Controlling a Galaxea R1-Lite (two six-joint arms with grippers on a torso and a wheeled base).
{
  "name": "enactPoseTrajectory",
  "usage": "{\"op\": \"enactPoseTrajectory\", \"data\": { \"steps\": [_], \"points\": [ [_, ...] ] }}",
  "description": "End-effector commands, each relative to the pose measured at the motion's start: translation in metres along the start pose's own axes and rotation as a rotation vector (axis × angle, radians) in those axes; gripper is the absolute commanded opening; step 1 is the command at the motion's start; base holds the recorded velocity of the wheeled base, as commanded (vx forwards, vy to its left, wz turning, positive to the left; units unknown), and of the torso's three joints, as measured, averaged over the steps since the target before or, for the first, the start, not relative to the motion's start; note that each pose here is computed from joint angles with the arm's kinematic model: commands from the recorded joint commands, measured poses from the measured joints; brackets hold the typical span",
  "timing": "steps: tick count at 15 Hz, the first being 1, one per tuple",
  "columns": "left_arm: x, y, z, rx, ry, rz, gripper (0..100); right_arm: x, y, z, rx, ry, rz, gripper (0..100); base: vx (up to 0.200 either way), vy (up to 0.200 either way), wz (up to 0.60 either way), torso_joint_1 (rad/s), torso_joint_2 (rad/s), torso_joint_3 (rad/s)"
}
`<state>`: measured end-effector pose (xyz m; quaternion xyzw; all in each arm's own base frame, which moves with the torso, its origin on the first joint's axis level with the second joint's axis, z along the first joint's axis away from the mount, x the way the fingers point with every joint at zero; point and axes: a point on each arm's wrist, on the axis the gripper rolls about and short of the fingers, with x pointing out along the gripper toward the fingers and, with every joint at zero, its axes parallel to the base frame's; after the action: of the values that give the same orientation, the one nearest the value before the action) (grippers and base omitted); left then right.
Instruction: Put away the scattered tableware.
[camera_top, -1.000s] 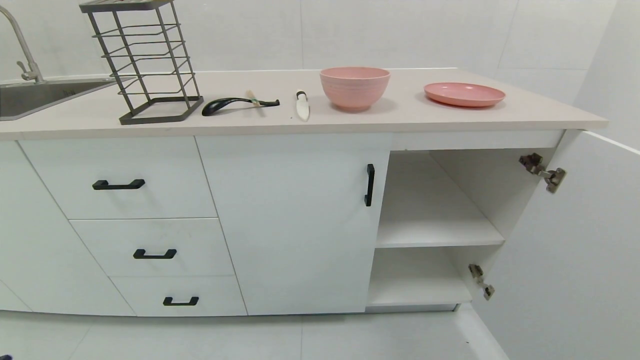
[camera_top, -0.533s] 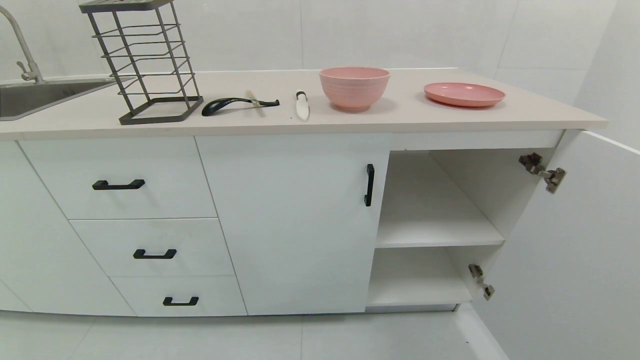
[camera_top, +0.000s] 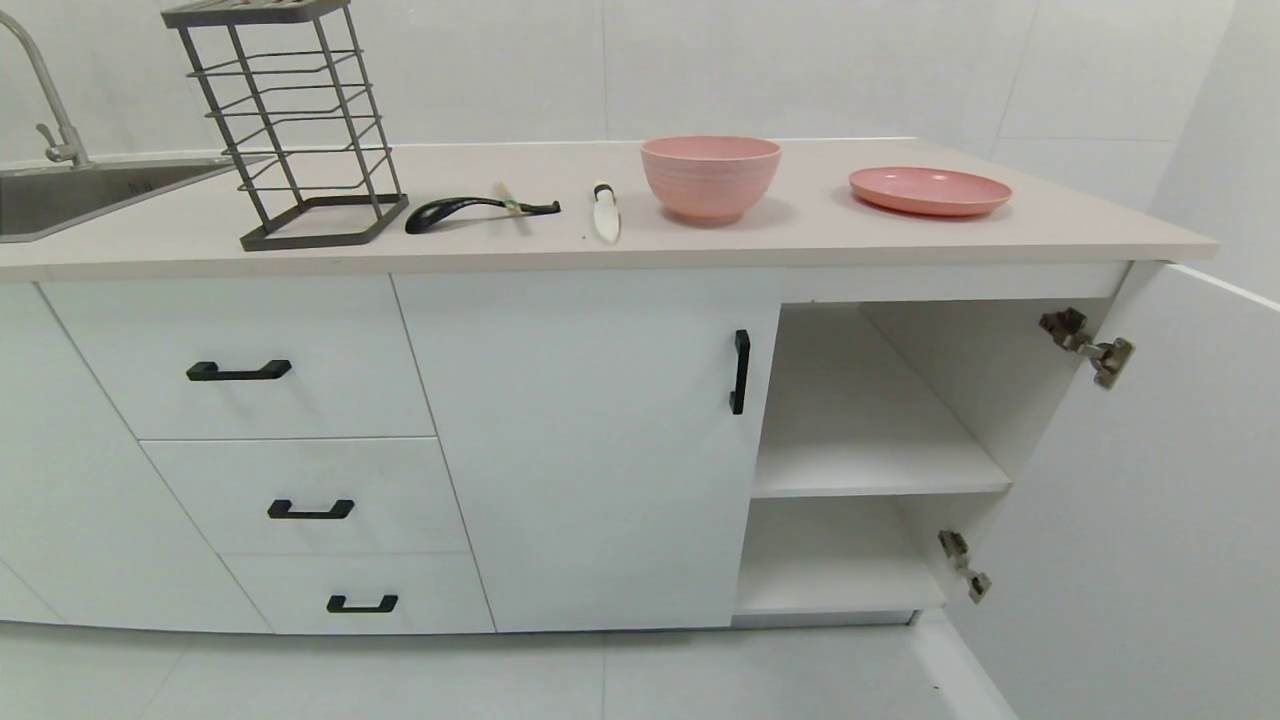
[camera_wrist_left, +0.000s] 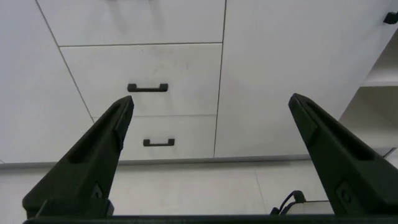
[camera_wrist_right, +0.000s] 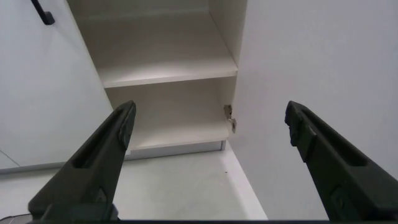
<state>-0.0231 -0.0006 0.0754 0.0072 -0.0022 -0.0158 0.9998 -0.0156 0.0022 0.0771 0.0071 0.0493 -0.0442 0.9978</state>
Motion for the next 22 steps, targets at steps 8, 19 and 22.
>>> {"op": "enactPoseTrajectory", "data": {
  "steps": [8,19,22],
  "points": [
    [0.0003,0.0001,0.0002,-0.002,0.003,0.006,100,0.0003,0.0000,0.0001,0.000,0.004,0.002,100,0.025,-0.100,0.00,0.003,0.00,0.000],
    [0.0003,0.0002,0.0002,-0.001,0.003,0.007,100,0.0003,0.0000,0.0001,0.002,0.004,0.001,100,0.055,0.000,0.00,0.018,-0.04,-0.010],
    [0.0003,0.0002,0.0002,-0.001,0.003,0.007,100,0.0004,0.0000,0.0001,0.002,0.005,0.002,100,0.000,0.000,0.00,0.188,-0.13,-0.232]
  ]
}}
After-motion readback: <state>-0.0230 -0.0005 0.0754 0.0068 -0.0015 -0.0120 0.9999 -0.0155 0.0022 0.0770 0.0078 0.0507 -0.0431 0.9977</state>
